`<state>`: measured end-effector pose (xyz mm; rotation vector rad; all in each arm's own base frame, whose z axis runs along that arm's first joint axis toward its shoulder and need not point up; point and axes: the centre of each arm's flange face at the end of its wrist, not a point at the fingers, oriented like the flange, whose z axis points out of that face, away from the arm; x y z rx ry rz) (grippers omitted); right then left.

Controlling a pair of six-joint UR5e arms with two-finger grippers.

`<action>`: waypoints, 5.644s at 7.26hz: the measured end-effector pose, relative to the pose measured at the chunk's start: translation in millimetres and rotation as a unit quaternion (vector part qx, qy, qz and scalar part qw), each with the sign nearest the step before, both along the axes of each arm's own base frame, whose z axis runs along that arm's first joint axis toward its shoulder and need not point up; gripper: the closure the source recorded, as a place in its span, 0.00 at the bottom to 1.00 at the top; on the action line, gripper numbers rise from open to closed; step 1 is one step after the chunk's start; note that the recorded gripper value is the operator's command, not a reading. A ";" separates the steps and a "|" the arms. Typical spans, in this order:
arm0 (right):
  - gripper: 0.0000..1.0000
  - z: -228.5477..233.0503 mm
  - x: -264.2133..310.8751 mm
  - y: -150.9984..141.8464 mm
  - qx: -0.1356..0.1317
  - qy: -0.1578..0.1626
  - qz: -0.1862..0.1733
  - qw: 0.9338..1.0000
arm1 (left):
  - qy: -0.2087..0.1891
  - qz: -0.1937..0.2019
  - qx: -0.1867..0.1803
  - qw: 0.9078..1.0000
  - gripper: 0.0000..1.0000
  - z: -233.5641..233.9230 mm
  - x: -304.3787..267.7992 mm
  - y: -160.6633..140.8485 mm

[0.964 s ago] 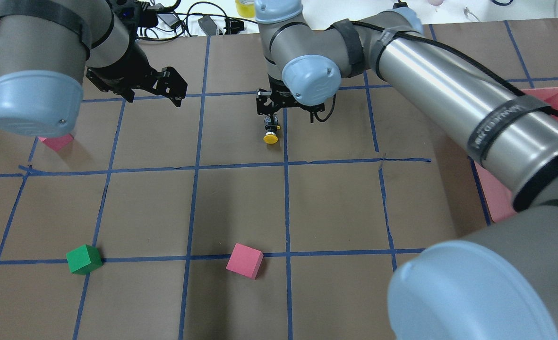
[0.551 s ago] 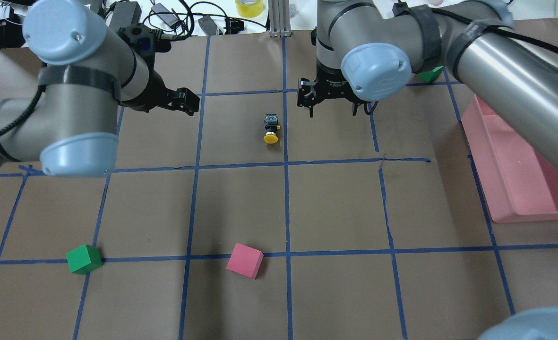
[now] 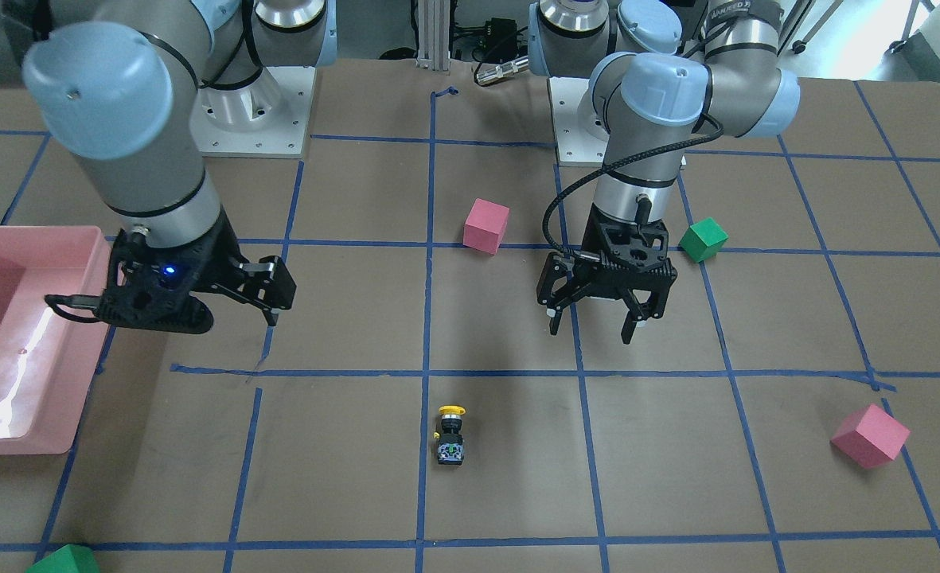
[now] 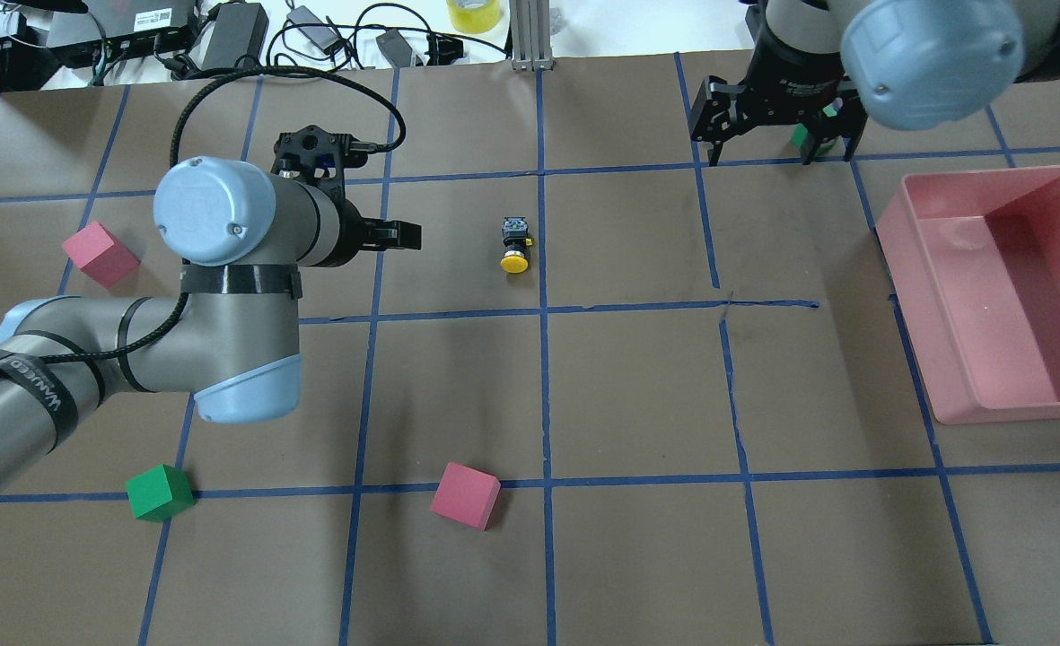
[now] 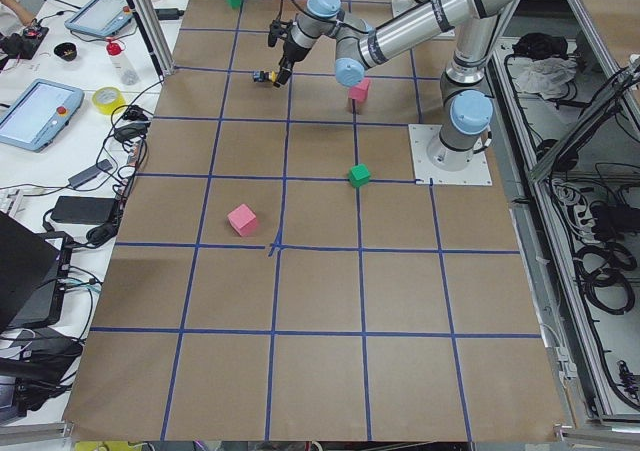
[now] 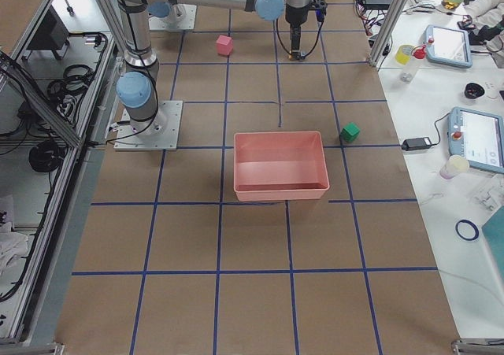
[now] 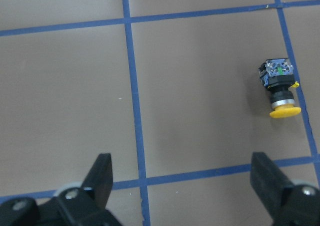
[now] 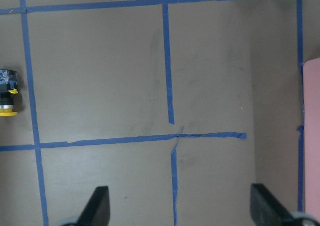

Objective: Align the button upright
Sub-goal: 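Raise the right gripper away while the left gripper moves toward the button, then lower the left gripper and grasp the button lying on its side, then lift the button with the left gripper and turn it cap-up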

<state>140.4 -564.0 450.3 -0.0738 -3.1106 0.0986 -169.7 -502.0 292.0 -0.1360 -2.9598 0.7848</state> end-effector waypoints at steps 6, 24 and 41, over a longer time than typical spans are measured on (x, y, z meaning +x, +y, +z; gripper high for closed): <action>0.00 32.0 -18.1 27.1 0.018 0.004 0.026 0.999 | 0.057 0.051 -0.039 0.996 0.10 -70.9 -91.8 -42.5; 0.00 38.8 -25.4 41.4 0.032 -0.014 -0.040 0.999 | 0.042 0.000 -0.142 0.989 0.49 -164.4 -139.1 -15.9; 0.00 38.2 -25.1 37.4 0.024 -0.020 -0.040 0.999 | -0.011 -0.019 0.321 0.947 1.00 -2.1 -170.0 -93.1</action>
